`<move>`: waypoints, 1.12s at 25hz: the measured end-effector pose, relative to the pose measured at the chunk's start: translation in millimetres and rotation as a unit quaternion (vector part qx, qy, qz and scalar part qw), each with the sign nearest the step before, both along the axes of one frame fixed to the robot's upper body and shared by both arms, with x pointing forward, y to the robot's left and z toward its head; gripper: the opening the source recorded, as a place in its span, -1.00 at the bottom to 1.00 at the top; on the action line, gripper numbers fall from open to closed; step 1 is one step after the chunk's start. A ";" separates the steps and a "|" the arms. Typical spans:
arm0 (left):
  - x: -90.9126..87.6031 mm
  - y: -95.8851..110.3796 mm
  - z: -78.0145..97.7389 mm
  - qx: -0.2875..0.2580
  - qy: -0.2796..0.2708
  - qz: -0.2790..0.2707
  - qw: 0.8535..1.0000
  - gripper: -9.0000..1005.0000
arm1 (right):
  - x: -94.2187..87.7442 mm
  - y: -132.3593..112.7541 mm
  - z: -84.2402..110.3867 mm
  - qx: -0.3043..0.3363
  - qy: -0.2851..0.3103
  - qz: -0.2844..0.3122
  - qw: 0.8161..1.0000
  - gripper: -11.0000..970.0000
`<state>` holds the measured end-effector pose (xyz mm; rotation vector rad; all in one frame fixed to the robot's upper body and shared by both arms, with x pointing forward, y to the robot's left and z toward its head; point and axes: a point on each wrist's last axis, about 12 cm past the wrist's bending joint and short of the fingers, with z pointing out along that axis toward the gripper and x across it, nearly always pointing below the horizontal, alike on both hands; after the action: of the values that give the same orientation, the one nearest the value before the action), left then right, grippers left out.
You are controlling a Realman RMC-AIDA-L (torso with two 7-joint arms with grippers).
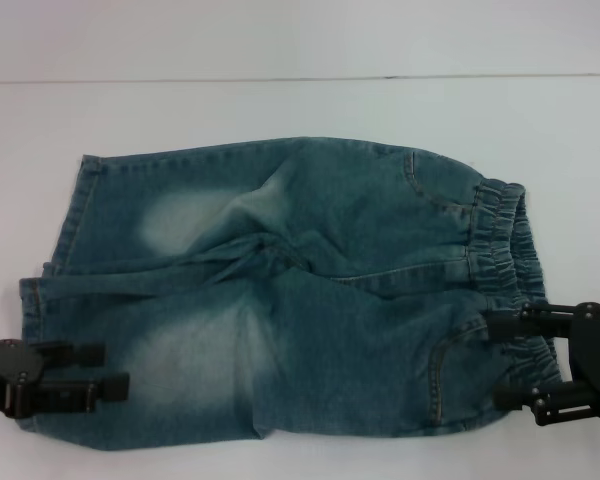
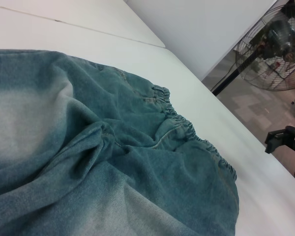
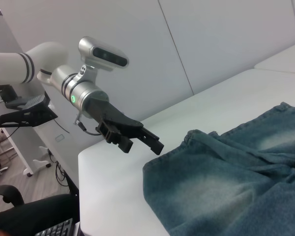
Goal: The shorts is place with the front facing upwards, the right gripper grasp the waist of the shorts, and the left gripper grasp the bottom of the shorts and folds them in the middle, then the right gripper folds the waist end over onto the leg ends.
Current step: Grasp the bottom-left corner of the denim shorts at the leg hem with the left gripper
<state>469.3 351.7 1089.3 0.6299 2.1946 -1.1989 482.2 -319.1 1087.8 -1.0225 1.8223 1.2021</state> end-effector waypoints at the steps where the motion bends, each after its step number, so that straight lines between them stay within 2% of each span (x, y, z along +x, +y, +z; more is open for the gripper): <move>1: 0.0 0.0 0.1 0.000 0.000 0.000 1.000 0.79 | 0.6 0.1 -0.1 -0.001 0.000 -0.002 1.000 0.91; 6: -0.6 3.0 1.4 0.004 -0.001 0.003 1.000 0.79 | 4.6 0.8 -1.6 -0.008 -0.002 -0.013 1.000 0.91; 14: -15.9 24.3 0.7 0.037 0.031 0.026 0.999 0.79 | 8.8 5.6 0.1 0.000 -0.011 -0.016 1.000 0.91; 21: -27.5 41.0 10.3 0.055 0.063 0.053 0.995 0.79 | 9.3 6.2 1.1 0.005 -0.016 -0.017 1.000 0.91; 28: -26.7 52.3 9.9 0.083 0.089 0.081 0.989 0.79 | 12.1 8.6 3.0 0.005 -0.030 -0.010 0.999 0.91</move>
<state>442.6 403.9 1099.1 0.4113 2.4618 -1.0313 494.3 -310.5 1090.7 -1.0212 1.7747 1.1556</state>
